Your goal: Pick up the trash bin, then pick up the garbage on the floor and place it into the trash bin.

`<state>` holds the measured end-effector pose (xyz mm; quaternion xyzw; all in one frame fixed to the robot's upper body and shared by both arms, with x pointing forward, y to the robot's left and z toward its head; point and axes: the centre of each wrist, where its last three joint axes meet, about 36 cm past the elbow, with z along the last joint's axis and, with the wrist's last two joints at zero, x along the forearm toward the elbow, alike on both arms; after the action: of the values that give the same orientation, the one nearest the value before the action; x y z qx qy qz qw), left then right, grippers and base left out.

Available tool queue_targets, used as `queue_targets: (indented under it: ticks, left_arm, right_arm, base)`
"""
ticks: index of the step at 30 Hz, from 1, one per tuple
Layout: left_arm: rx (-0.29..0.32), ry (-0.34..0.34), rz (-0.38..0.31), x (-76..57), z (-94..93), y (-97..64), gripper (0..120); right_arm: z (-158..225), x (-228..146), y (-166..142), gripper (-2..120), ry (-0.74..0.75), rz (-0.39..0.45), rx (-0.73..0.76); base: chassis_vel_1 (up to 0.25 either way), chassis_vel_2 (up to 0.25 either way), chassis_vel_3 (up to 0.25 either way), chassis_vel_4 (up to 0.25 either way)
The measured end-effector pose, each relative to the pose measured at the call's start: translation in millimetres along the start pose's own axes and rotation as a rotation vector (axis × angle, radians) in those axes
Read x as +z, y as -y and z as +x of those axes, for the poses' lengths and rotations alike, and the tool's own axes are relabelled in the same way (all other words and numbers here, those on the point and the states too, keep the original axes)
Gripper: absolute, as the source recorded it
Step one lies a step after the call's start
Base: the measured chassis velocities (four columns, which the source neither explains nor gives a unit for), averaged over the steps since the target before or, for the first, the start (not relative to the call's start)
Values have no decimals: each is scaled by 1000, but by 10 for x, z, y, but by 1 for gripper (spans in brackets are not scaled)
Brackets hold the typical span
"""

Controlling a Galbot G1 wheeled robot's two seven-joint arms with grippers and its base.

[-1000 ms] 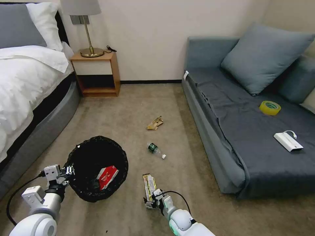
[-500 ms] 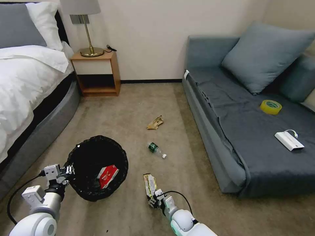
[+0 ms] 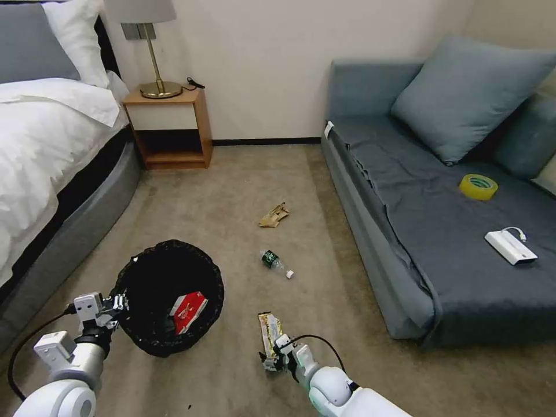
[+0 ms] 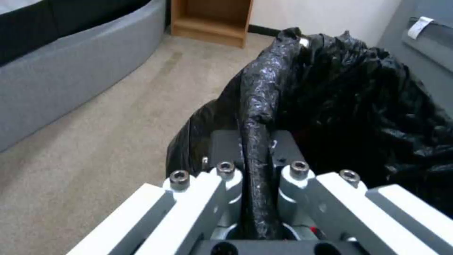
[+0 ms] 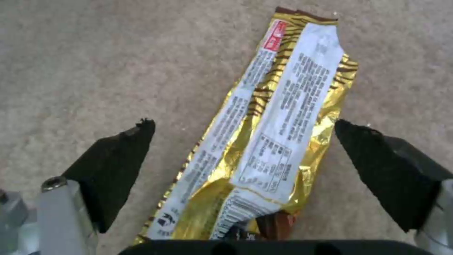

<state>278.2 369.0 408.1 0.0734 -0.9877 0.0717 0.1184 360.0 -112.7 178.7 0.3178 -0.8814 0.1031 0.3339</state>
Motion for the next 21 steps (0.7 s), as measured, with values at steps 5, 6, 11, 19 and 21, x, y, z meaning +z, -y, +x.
queue_targets:
  ticks: [5,6,11,19,21]
  left_arm:
    - [2,2,0,-7,-10,-10,4]
    - [2,2,-1,-9,-16,-19,4]
    - [6,6,-5,-26,-38,-38,4]
    - [7,9,-9,-39,-60,-59,4]
    - [7,8,-9,-37,-63,-63,4]
  right_arm:
    - [-7,11,27,98,-5,14,3]
    - [-9,19,46,98,-9,20,5]
    - [-16,61,98,98,-25,40,8]
    - [-39,103,126,85,-46,45,0]
    - [-45,106,124,79,-50,44,-1]
  base:
    - [0,0,0,0]
    - [0,0,0,0]
    - [0,0,0,0]
    - [0,0,0,0]
    - [0,0,0,0]
